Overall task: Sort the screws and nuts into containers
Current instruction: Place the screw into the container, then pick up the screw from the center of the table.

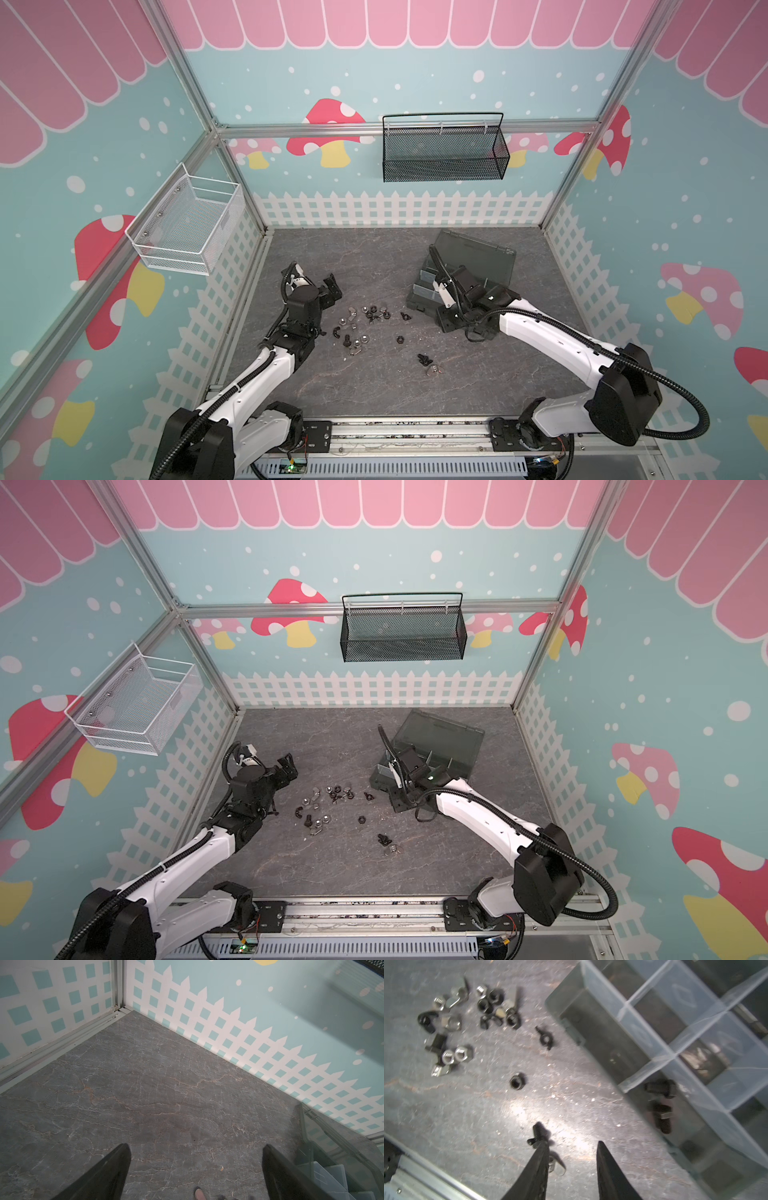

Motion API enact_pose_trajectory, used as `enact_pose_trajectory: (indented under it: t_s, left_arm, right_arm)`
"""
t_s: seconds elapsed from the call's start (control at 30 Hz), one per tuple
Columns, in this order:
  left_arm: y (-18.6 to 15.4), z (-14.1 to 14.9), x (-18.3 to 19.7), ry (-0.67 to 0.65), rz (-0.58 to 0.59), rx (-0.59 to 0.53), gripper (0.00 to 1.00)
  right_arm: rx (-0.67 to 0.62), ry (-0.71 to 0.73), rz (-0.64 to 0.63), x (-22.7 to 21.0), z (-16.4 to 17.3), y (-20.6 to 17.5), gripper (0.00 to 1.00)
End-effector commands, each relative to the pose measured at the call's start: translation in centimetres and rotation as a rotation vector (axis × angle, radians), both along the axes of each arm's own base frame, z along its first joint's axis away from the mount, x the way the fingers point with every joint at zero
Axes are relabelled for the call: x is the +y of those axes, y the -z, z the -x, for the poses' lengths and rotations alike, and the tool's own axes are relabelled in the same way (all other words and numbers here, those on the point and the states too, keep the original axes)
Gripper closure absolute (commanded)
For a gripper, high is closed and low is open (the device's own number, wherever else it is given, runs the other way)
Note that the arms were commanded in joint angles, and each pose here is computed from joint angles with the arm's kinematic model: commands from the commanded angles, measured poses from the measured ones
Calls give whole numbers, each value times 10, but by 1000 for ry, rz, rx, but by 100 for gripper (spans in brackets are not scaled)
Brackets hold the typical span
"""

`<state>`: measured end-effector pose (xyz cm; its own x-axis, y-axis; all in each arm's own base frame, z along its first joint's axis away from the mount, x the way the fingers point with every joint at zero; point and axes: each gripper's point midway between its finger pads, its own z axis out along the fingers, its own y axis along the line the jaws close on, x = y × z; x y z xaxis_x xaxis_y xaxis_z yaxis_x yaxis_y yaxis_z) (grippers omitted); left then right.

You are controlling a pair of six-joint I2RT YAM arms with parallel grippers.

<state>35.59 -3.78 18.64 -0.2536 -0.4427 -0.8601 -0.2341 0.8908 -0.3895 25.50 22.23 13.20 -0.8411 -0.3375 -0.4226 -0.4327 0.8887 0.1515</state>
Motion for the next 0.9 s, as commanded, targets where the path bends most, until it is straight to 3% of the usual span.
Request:
enact_pose_trajectory:
  t_s: [0.0,0.43,0.87]
  left_arm:
    - [-6,-2,-1,-13,30,-4,1]
    - [-1,0,0,-22,44,7,1]
    - [1,0,1,-27,40,10,1]
  right_arm:
    - [116,-33,30,1,31,21,60]
    - [217,-193,96,25,71,59,58]
    - [249,-199,178,19,72,86,58]
